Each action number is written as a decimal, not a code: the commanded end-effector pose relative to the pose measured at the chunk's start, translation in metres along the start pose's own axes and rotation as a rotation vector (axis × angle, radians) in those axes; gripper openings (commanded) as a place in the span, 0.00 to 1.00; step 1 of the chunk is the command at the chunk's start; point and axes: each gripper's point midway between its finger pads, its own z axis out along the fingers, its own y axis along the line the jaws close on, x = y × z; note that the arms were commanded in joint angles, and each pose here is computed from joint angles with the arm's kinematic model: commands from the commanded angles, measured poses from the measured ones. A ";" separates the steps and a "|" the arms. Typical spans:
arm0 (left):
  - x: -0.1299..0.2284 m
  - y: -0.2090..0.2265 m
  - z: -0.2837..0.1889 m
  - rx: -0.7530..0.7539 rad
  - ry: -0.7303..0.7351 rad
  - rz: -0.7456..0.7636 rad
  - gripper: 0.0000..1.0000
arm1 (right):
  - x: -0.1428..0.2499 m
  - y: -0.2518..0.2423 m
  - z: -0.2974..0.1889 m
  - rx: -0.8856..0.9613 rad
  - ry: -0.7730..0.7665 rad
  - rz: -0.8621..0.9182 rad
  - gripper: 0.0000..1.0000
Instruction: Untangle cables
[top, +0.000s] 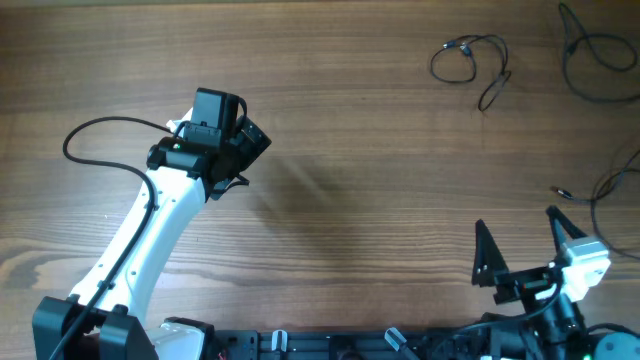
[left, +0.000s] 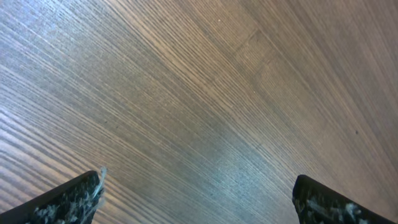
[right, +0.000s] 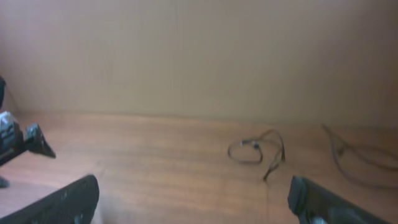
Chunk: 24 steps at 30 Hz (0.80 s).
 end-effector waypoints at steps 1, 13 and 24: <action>-0.003 0.001 0.001 -0.011 -0.013 0.009 1.00 | 0.009 0.001 0.008 -0.027 -0.046 -0.035 1.00; -0.003 0.001 0.001 -0.011 -0.013 0.009 1.00 | 0.049 -0.015 0.060 -0.047 -0.178 -0.029 1.00; -0.003 0.001 0.001 -0.011 -0.013 0.010 1.00 | 0.116 -0.038 0.082 0.048 -0.118 0.170 1.00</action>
